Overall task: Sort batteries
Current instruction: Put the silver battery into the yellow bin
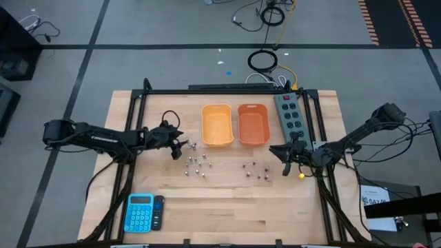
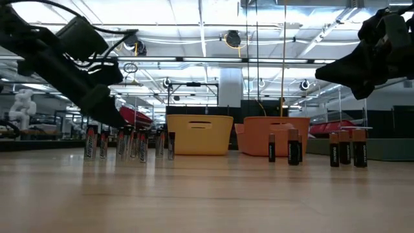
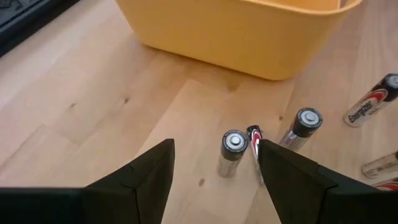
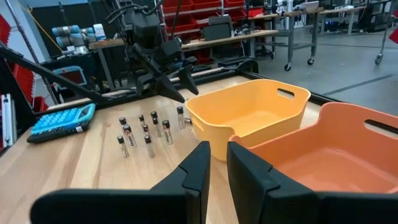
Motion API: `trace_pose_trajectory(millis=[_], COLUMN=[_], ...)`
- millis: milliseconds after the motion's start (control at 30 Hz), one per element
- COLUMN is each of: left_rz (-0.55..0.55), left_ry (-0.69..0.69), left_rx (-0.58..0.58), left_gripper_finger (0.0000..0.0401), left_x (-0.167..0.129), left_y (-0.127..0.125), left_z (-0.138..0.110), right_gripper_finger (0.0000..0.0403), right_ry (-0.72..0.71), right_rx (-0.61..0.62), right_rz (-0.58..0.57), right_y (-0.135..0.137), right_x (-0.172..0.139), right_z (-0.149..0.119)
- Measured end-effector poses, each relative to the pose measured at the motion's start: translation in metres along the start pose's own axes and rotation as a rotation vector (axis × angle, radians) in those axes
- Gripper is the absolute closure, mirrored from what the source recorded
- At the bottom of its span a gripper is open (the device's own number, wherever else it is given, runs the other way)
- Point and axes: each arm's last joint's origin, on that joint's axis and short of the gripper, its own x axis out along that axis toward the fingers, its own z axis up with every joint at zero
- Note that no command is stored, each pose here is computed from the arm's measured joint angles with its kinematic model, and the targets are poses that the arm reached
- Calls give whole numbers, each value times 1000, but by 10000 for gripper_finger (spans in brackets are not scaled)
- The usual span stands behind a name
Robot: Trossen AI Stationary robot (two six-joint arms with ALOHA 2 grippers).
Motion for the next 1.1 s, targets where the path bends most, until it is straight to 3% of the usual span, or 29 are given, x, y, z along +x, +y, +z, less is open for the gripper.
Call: trace_pose_trajectory(millis=[300, 567, 700, 867, 1100], left_rz=[-62, -55, -39, -46, -24], left_ry=[31, 25, 36, 71, 62], left_rx=[-4, -6, -3, 22, 31], left_gripper_finger=[159, 170, 219, 353, 358], left_x=[16, 25, 29, 33, 34], left_y=[-2, -3, -3, -4, -1], left_z=[-5, -7, -9, -14, -9], right_gripper_finger=[355, 355, 355, 355, 355], right_ry=[8, 15, 15, 15, 15], right_rx=[3, 11, 13, 22, 31], right_rz=[-1, -4, -5, -5, -5], right_y=[0, -1, -1, -1, -1], right_x=[0, 0, 0, 0, 0], right_z=[-1, -2, -2, -2, -2])
